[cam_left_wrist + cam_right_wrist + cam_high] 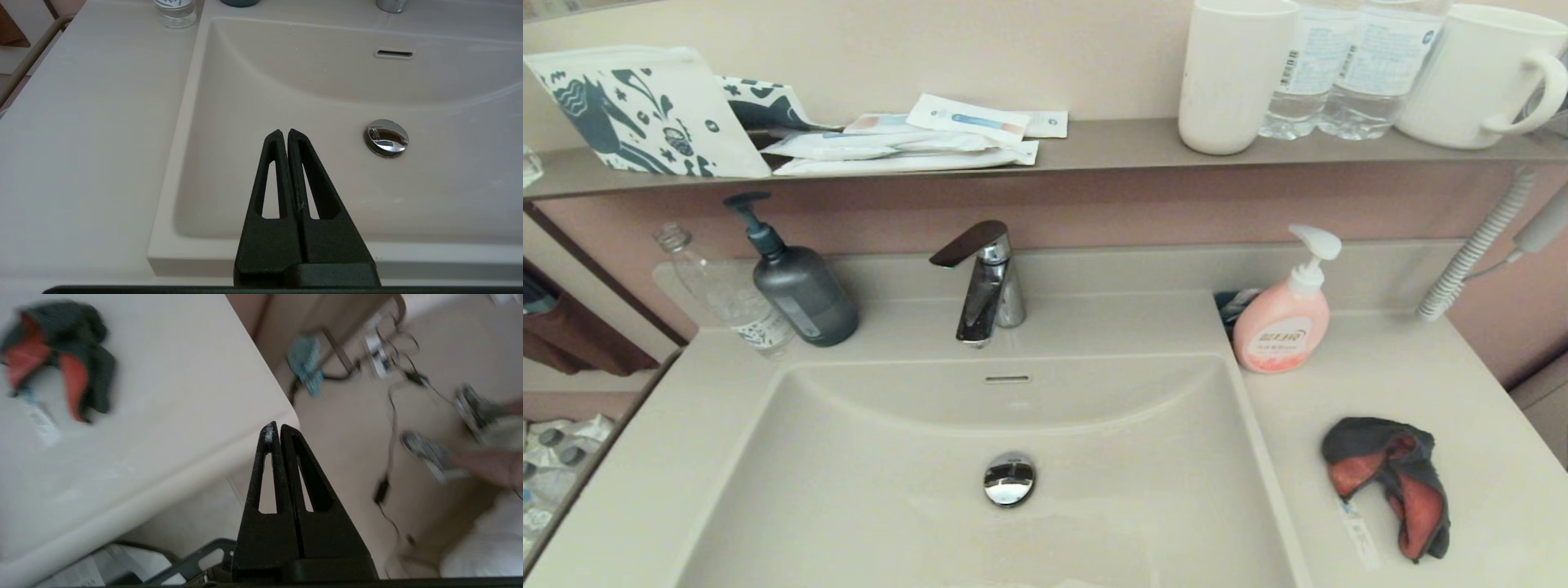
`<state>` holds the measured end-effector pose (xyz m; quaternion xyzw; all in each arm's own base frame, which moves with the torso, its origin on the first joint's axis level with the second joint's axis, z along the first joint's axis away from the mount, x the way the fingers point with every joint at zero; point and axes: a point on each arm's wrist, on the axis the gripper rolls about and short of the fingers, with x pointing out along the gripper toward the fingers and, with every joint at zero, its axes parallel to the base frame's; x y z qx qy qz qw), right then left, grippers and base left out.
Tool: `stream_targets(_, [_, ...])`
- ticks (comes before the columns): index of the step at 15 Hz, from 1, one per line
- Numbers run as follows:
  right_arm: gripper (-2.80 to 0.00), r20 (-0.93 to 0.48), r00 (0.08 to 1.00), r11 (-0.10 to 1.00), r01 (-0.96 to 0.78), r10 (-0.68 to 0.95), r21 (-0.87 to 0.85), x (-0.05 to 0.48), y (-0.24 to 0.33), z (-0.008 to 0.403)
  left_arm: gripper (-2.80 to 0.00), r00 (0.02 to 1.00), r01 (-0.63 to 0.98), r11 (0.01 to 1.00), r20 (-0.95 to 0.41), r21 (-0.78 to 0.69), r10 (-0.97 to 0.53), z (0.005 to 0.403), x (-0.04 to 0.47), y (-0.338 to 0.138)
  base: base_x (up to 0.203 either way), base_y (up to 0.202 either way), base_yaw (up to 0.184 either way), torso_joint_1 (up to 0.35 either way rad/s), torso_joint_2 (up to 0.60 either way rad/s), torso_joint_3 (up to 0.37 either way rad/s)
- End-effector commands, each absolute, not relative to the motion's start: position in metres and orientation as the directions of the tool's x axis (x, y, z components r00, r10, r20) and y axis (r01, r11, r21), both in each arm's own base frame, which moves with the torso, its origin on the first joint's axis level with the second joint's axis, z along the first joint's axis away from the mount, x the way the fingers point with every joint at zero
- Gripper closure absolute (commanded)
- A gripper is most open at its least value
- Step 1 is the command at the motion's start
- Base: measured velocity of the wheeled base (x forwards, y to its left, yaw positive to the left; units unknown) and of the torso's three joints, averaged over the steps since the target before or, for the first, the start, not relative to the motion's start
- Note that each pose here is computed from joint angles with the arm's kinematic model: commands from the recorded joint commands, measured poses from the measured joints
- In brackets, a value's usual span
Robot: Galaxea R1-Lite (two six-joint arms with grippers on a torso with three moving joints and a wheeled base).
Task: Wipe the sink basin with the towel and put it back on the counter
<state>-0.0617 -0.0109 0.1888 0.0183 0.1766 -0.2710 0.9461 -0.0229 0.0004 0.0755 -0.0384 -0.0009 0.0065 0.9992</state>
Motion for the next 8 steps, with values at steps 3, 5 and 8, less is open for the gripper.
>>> stream_targets(3, [0.00, -0.196, 0.914, 0.927, 0.371, -0.354, 0.054, -0.091, -0.007, 0.174, 0.00, 1.000, -0.012, 0.997, 0.000, -0.078, 0.012, 0.076, -0.023, 0.000, 0.000, 0.000, 0.000, 0.000, 0.00, 0.000])
stream_targets(5, [0.00, -0.153, 0.961, 0.965, 0.246, -0.231, 0.087, -0.096, -0.004, 0.160, 0.00, 1.000, -0.013, 0.997, 0.001, -0.077, 0.013, 0.076, -0.023, 0.000, 0.000, 0.000, 0.000, 0.000, 0.00, 0.000])
stream_targets(8, [0.00, -0.087, 0.988, 0.986, 0.134, -0.126, 0.094, -0.073, -0.002, 0.135, 0.00, 1.000, -0.014, 0.997, 0.001, -0.077, 0.014, 0.076, -0.023, 0.000, 0.000, 0.000, 0.000, 0.000, 0.00, 0.000])
